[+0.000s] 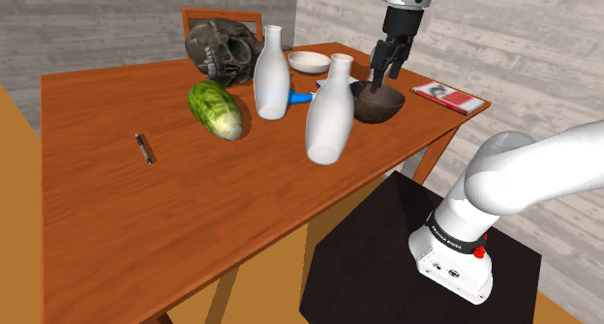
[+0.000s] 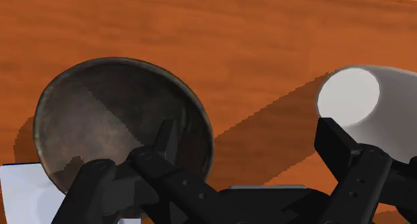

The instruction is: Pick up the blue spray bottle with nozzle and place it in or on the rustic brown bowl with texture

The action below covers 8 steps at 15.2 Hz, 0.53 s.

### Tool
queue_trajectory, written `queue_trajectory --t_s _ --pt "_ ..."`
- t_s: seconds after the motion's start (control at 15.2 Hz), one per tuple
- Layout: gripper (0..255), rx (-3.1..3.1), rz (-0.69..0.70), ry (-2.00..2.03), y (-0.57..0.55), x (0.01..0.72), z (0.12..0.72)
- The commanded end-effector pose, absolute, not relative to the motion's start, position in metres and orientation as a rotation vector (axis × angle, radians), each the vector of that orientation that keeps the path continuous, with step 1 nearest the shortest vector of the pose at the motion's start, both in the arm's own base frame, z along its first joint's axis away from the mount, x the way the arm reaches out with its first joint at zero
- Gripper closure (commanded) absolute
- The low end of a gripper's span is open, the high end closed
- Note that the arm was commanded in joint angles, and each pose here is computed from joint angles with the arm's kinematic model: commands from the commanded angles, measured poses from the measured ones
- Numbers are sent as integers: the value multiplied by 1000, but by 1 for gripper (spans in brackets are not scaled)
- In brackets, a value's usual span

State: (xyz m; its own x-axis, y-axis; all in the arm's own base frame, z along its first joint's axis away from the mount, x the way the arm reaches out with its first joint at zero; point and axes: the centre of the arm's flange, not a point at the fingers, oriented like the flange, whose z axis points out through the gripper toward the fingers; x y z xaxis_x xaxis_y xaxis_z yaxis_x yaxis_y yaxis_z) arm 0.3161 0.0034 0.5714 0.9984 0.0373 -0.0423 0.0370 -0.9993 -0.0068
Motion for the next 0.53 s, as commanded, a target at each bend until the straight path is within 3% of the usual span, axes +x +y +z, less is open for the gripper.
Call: queue_trajectory --t_s 0.0,0.46 --pt "0 -3134 67 -58 3 316 571" --pt "0 -3107 37 -330 -17 395 533"
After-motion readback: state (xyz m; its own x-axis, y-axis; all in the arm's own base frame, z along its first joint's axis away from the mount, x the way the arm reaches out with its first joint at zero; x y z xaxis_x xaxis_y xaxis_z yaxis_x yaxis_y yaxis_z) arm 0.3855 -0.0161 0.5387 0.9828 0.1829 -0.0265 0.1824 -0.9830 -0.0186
